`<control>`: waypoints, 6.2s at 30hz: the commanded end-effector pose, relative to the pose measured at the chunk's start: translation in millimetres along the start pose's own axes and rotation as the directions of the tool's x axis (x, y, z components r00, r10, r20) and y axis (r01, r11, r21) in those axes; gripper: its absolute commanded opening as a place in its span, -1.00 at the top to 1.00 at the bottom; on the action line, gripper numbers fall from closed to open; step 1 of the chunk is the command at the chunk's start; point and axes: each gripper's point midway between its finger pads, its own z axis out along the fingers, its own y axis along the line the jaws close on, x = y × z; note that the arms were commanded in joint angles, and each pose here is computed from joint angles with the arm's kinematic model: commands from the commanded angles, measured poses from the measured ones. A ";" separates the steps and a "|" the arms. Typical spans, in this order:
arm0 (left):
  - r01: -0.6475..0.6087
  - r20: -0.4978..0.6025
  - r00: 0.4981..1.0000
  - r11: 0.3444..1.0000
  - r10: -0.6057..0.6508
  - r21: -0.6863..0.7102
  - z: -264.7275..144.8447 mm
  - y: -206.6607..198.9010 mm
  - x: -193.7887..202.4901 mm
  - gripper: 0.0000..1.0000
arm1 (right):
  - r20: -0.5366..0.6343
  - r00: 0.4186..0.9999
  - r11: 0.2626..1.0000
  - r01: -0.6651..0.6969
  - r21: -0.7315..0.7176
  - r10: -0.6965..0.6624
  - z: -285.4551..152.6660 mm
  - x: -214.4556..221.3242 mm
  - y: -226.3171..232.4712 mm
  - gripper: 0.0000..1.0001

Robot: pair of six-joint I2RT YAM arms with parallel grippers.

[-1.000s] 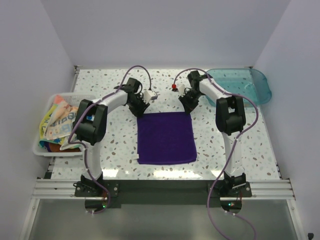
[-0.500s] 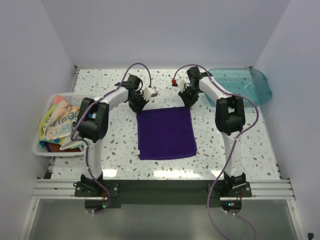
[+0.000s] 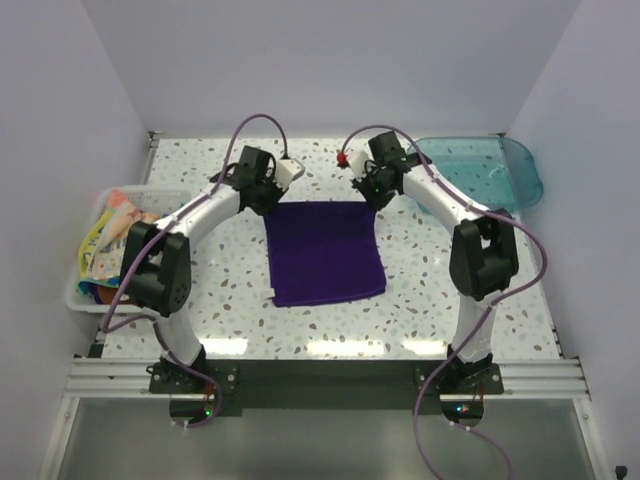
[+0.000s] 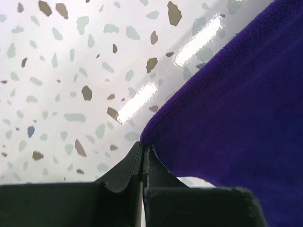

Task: Fold and stack the towels
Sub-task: Fold the towel, then neatly place the folded towel into the bin

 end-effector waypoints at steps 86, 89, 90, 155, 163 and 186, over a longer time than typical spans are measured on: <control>0.714 -0.041 0.676 0.640 -0.736 0.282 -116.2 -177.5 50.3 -0.03 | 0.093 0.751 0.749 -0.624 -0.223 0.654 -83.0 85.5 161.9 0.28; 0.714 -0.064 0.684 0.649 -0.727 0.263 -97.3 -187.8 53.0 0.10 | 0.083 0.729 0.724 -0.648 -0.236 0.680 -63.9 84.8 163.9 0.35; 0.717 -0.068 0.684 0.653 -0.726 0.245 -92.2 -189.2 56.6 0.12 | 0.076 0.713 0.708 -0.666 -0.235 0.697 -59.1 86.7 164.0 0.36; 0.708 -0.055 0.701 0.703 -0.711 -0.066 -32.8 -163.5 72.0 0.08 | 0.124 0.679 0.679 -0.732 0.054 0.723 -70.7 145.7 107.9 -0.04; 0.620 -0.072 0.742 0.722 -0.667 -0.307 -5.1 -115.0 98.5 0.14 | 0.146 0.658 0.654 -0.752 0.081 0.739 -79.2 145.4 101.5 -0.18; 0.251 0.065 0.967 0.966 -0.247 -0.062 -19.5 -263.3 -64.5 -0.42 | 0.147 0.377 0.350 -0.920 0.176 0.915 -78.4 202.6 63.0 -0.97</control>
